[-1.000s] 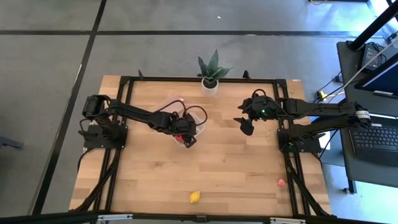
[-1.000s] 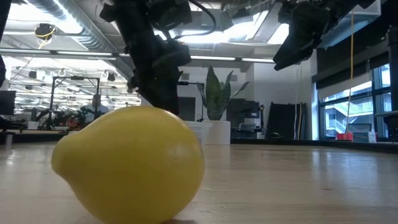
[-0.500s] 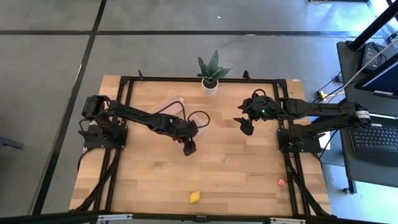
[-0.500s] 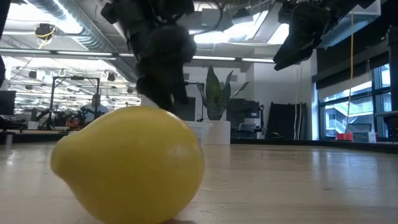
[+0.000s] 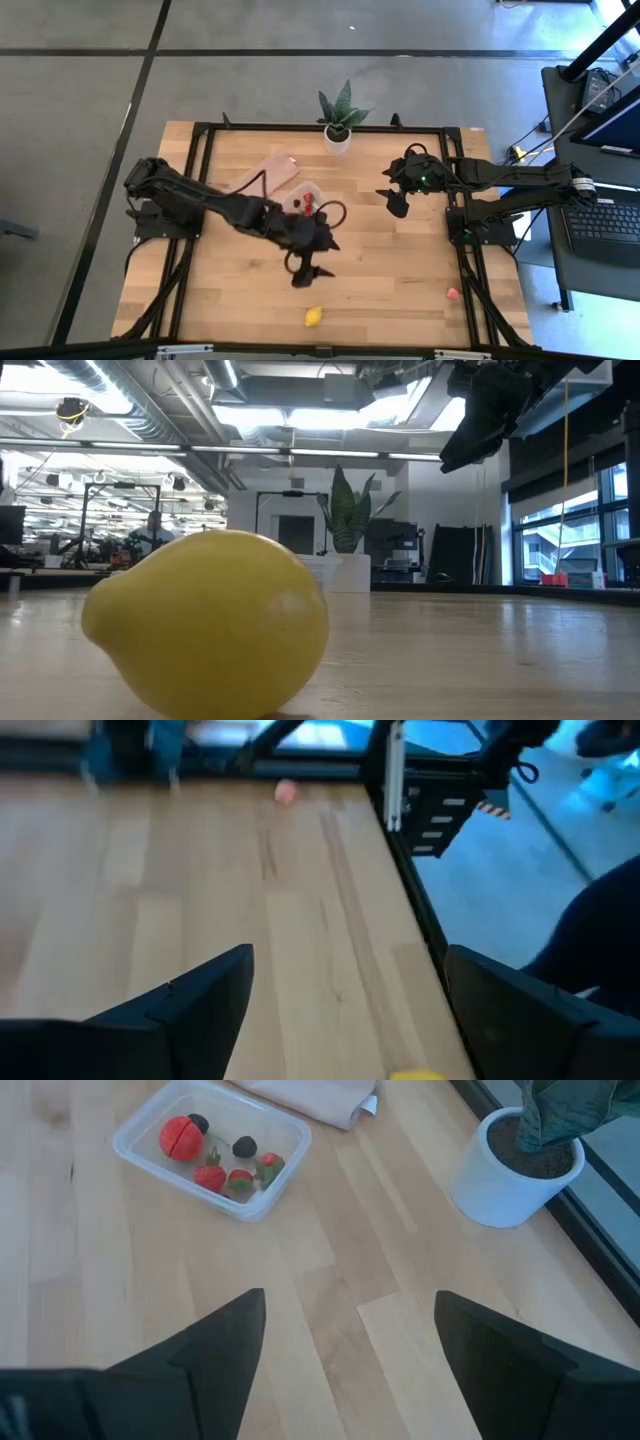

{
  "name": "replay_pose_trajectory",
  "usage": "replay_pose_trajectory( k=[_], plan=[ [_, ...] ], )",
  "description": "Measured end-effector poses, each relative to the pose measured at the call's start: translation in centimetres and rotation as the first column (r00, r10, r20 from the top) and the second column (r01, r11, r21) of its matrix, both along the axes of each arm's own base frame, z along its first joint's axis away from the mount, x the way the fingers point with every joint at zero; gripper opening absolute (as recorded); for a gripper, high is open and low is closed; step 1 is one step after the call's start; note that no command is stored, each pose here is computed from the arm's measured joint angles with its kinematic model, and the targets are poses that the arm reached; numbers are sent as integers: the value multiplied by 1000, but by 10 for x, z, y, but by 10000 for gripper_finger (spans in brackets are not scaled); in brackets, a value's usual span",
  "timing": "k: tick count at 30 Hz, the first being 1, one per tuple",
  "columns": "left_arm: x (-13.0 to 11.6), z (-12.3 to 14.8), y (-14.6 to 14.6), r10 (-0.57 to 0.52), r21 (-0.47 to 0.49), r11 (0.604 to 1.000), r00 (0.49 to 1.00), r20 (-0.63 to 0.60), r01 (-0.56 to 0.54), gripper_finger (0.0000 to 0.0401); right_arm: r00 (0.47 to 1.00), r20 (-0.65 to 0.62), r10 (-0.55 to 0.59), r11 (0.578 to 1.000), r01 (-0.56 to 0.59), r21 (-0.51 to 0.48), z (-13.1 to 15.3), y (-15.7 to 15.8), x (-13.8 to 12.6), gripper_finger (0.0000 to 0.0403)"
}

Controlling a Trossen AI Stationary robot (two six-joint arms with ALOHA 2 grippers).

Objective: Pick and placing Produce into tupperware
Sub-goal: Put the yellow lemon into the transparent bin

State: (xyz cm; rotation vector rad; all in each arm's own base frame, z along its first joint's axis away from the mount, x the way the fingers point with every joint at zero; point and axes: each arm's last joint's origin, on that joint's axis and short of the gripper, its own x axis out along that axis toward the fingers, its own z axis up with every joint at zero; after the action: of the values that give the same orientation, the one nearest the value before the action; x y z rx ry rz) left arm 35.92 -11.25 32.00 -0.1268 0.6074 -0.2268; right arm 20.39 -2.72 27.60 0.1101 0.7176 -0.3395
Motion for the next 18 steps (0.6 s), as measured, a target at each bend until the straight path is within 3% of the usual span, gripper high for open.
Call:
replay_pose_trajectory(
  k=[4,7,18],
  plan=[
    [-8,19,-25,16,135,990,997,79,-27,326,1000,1,-2,1000,2,2,0,0,0,293],
    [-18,21,-40,64,203,976,996,64,-75,325,1000,3,-4,1000,4,5,0,0,0,293],
    [-39,2,-91,71,225,972,997,8,-71,328,995,36,-91,991,87,98,0,0,0,293]
  ],
)
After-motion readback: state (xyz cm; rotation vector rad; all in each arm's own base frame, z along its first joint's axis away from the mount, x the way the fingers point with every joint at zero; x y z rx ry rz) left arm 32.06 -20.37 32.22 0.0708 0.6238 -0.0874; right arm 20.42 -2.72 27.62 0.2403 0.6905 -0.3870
